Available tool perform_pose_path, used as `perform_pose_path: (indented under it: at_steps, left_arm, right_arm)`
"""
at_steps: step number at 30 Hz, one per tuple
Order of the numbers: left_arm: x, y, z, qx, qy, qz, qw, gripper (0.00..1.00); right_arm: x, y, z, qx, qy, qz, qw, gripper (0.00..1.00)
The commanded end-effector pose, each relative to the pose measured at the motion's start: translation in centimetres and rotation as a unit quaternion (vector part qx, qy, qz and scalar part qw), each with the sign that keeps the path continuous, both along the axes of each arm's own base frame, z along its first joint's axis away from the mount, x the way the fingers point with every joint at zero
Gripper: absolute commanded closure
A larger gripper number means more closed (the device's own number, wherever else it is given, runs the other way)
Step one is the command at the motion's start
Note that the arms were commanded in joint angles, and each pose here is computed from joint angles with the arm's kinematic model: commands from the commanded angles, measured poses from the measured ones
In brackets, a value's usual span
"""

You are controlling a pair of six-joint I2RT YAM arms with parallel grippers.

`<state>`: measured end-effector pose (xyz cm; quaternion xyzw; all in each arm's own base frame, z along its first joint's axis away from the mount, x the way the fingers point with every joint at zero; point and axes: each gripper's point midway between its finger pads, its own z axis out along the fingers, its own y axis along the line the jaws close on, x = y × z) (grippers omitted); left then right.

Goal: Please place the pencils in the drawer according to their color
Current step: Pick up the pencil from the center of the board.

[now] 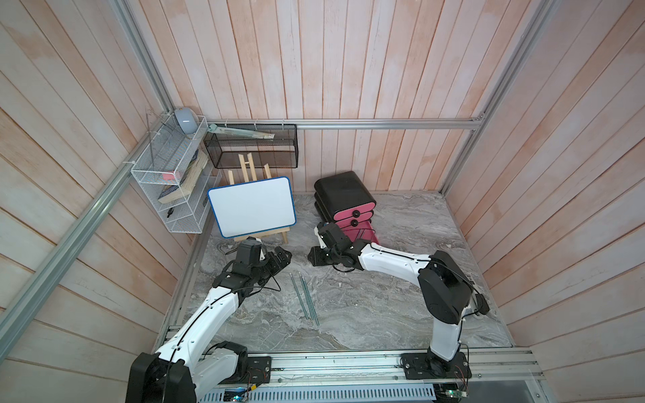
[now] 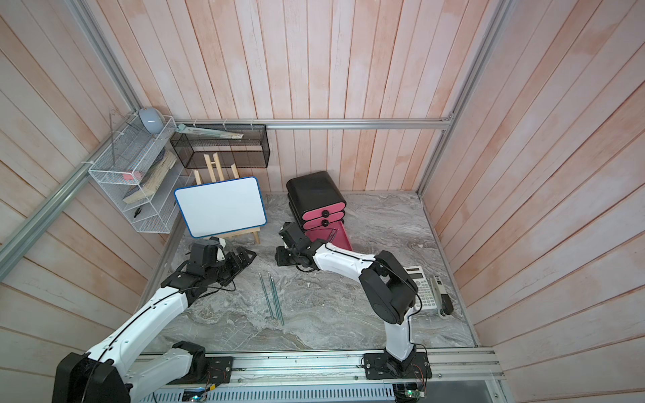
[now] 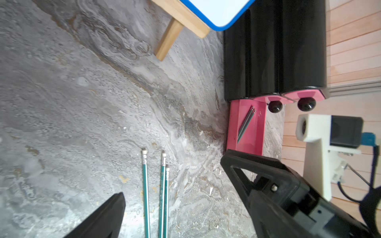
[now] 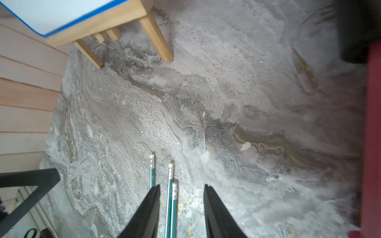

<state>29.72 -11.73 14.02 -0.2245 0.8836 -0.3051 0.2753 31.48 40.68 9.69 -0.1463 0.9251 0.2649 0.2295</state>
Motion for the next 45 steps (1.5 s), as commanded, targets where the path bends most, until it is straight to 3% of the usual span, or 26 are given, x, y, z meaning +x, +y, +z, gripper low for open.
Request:
perform_pose_path:
  at_steps: [1,11,36,45]
  left_arm:
    - [-0.5,0.5,-0.4,0.002,0.005,-0.011,1.000,0.00]
    - [-0.7,1.0,-0.6,-0.004,0.003,-0.006,1.000,0.00]
    - [-0.7,0.7,-0.2,-0.018,-0.010,-0.009,1.000,0.00]
    - [-0.7,0.6,0.0,-0.022,-0.014,-0.011,1.000,0.00]
  right_arm:
    - [-1.5,-0.4,-2.6,-0.083,0.002,0.032,0.996,0.60]
    - [-3.2,0.7,-5.0,-0.144,-0.007,0.058,0.988,0.62]
    - [-3.6,1.7,-8.0,-0.170,0.009,0.074,0.983,0.65]
    - [-3.7,0.6,-9.7,-0.206,0.014,0.078,0.975,0.67]
